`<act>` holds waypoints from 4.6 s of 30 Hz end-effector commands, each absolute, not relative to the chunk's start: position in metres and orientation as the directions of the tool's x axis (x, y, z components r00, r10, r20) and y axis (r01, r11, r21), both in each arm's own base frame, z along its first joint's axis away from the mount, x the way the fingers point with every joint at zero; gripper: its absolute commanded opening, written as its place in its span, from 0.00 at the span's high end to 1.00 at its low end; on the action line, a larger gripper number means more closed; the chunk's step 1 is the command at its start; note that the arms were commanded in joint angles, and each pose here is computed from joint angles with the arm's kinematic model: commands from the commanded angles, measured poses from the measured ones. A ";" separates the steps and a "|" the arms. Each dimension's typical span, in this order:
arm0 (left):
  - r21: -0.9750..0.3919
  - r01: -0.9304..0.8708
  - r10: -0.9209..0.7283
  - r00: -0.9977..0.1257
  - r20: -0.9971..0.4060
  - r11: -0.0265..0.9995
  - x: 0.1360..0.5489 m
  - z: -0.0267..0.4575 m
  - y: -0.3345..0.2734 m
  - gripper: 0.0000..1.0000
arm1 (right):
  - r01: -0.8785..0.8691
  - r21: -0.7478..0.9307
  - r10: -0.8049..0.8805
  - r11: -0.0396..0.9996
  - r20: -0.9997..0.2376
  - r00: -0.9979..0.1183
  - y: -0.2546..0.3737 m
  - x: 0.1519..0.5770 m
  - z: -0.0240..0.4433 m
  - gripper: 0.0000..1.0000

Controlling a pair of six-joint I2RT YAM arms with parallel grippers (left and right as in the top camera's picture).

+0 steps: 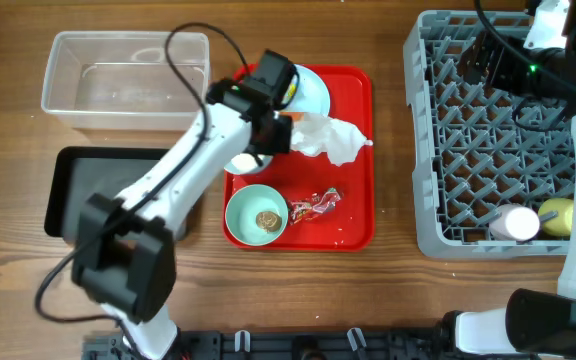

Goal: Sort waste into correct bins and load items into the dishwasher rack
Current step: 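Tip the rice from the white bowl onto the black tray, then set the empty white bowl back on the red tray, then grasp the light-blue bowl with food using the left gripper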

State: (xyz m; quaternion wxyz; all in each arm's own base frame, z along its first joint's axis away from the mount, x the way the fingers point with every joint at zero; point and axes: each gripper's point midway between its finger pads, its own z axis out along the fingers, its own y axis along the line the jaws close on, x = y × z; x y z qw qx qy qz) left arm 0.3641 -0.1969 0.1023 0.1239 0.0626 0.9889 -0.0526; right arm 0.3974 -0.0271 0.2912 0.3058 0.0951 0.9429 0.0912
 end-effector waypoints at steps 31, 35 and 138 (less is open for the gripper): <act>-0.974 0.104 -0.624 -0.753 -0.210 0.202 0.310 0.214 0.046 0.96 | 0.146 0.244 0.258 0.959 -0.533 -0.806 -0.026 0.397 0.285 0.01; -0.978 0.138 -0.641 -0.739 -0.208 0.157 0.312 0.225 0.047 0.96 | 0.147 0.241 0.256 0.959 -0.521 -0.814 -0.026 0.394 0.283 0.01; -0.027 0.376 0.373 -0.924 -0.089 0.926 0.239 0.028 -0.213 0.96 | 0.120 0.268 0.224 0.956 -0.400 -0.889 -0.016 0.389 0.242 0.00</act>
